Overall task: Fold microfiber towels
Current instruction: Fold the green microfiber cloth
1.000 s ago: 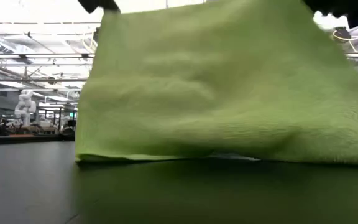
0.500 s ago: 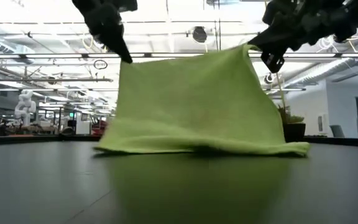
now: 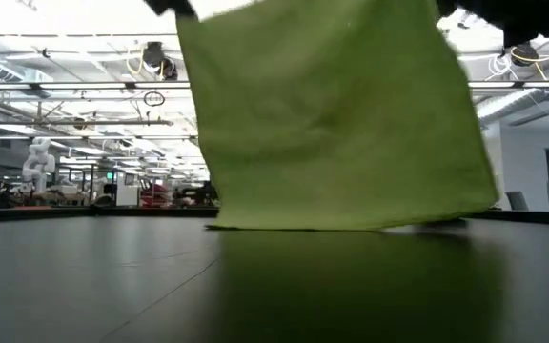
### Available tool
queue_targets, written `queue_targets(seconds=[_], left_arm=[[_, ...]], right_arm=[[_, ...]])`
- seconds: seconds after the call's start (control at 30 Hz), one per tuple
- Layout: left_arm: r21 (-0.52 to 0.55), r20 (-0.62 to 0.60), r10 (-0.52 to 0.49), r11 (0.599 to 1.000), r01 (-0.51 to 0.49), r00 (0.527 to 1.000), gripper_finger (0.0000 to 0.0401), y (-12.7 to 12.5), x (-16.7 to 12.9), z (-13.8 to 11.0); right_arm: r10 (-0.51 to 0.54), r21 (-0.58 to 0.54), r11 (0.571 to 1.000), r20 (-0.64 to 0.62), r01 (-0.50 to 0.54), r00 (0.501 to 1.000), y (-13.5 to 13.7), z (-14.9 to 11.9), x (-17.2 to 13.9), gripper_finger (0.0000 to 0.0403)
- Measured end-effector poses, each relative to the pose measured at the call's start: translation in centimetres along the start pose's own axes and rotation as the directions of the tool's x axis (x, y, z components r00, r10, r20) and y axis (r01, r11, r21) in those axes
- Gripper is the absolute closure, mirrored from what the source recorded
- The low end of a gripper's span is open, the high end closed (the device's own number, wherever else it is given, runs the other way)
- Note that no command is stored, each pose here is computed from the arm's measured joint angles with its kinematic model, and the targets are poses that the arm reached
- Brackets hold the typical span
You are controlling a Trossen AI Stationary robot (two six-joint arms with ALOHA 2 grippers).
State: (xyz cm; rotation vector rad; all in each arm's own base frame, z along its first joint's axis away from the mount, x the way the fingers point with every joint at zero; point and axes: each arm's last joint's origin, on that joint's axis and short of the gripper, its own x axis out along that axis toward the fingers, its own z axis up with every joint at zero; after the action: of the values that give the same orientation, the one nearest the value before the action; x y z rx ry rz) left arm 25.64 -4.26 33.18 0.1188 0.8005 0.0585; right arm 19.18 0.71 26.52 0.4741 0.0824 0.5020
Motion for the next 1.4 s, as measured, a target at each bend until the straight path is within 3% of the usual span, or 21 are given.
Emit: queue_targets(seconds=[0.2,0.43,0.57,0.7,0.87,0.97,1.23,1.4], left_arm=[[0.075,0.121,-0.116,0.991,0.108,0.986,0.0401,-3.8,-3.7,2.0],[0.048,0.108,-0.064,0.997,0.060,0.992,0.0401,-5.5,-5.3,1.6],[0.011,0.048,-0.020,1.000,0.019,0.999,0.0401,-4.6,-4.2,0.9],[-0.033,-0.039,0.035,0.999,-0.036,0.999,0.0401,-2.6,-1.9,-0.3],[-0.079,-0.159,0.075,0.993,-0.089,0.984,0.0401,0.2,2.0,-3.2],[-0.100,-0.179,0.069,0.991,-0.088,0.981,0.0401,1.7,4.3,-5.0],[-0.083,-0.158,0.087,0.991,-0.101,0.984,0.0401,4.7,7.2,-7.7],[-0.064,-0.160,0.035,0.997,-0.046,0.987,0.0401,3.6,7.4,-8.1]], right_arm=[[0.136,-0.025,0.991,0.015,-0.135,0.991,2.1,-0.2,0.8,0.0403],[0.155,-0.043,0.987,0.002,-0.155,0.988,2.8,-0.6,1.1,0.0403],[0.039,-0.013,0.999,-0.020,-0.039,0.999,1.7,-0.9,0.9,0.0403],[-0.150,0.019,0.988,-0.092,0.153,0.984,-0.1,-1.7,0.4,0.0403],[-0.384,0.007,0.920,-0.175,0.391,0.907,-2.1,-2.7,-0.6,0.0403],[-0.474,-0.021,0.877,-0.205,0.481,0.856,-3.0,-3.0,-1.2,0.0403],[-0.553,-0.047,0.824,-0.285,0.565,0.783,-5.6,-3.8,-1.5,0.0403],[-0.438,-0.031,0.888,-0.366,0.459,0.821,-5.3,-4.8,-0.4,0.0403]])
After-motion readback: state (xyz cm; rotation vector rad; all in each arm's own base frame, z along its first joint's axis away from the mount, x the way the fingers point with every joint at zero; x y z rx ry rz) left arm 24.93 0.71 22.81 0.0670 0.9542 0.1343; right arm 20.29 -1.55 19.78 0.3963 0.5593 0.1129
